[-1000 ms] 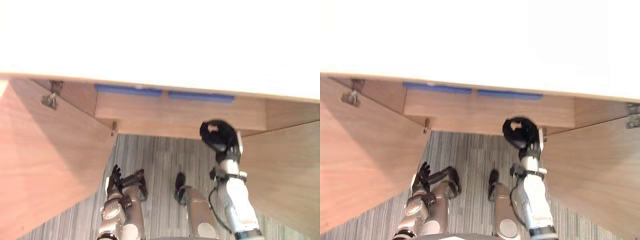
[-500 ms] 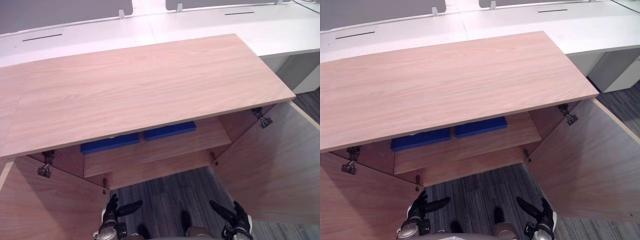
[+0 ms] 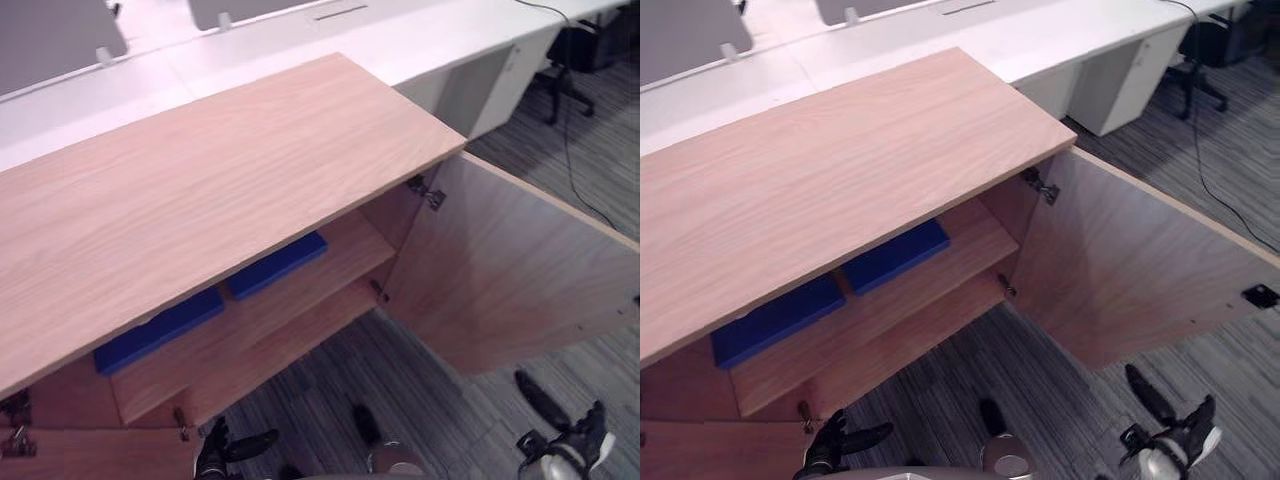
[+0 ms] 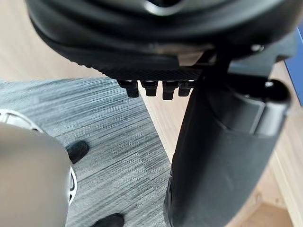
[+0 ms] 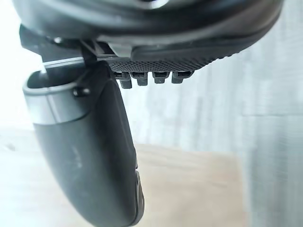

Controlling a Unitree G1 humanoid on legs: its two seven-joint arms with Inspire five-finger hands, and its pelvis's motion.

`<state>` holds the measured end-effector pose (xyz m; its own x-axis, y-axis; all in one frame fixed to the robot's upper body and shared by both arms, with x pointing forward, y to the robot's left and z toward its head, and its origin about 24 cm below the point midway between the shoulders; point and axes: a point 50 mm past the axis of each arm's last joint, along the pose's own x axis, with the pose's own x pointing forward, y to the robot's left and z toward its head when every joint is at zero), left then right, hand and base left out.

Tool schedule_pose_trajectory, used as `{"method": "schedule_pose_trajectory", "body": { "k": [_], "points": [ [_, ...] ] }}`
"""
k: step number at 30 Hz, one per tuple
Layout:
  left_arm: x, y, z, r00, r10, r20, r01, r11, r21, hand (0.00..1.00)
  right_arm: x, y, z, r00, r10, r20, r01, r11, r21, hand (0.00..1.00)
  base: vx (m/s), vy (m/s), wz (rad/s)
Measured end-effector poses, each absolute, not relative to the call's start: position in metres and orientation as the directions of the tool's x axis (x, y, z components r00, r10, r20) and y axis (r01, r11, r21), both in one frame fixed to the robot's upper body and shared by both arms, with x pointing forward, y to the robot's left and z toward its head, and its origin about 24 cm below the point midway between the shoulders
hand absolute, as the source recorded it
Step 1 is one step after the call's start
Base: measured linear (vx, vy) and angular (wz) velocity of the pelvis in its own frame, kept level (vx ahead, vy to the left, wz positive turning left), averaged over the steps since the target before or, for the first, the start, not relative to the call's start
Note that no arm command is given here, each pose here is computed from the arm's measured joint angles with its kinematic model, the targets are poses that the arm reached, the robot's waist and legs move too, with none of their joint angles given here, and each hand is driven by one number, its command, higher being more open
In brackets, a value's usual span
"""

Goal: Walk over to the cabinet, pick up the folder, carry it to the office cabinet, place the folder inside the office cabinet, then close the office cabinet door

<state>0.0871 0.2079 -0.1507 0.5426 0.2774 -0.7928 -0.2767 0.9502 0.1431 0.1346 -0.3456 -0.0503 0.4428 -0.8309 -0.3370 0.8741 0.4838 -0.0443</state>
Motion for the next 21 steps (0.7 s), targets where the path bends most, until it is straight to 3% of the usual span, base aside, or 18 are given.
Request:
{"method": "schedule_pose_trajectory", "body": {
  "k": [5, 10, 21],
  "points": [
    [0.1, 0.201, -0.146, 0.597, 0.24, -0.765, -0.235, 0.965, 0.119, 1.0, 0.181, -0.374, 0.0, 0.519, -0.84, -0.158, 0.85, 0.527, -0.008, 1.0, 0.05, -0.037, -0.14],
    [0.109, 0.197, -0.141, 0.646, 0.212, -0.734, -0.194, 0.975, 0.111, 1.0, 0.222, -0.391, 0.033, 0.634, -0.769, -0.08, 0.76, 0.639, -0.119, 1.0, 0.01, -0.025, -0.05],
    [0.111, 0.187, -0.142, 0.657, 0.169, -0.735, -0.16, 0.984, 0.083, 1.0, 0.222, -0.393, 0.044, 0.675, -0.736, -0.046, 0.724, 0.674, -0.149, 1.0, -0.01, -0.031, 0.03]
  ]
}}
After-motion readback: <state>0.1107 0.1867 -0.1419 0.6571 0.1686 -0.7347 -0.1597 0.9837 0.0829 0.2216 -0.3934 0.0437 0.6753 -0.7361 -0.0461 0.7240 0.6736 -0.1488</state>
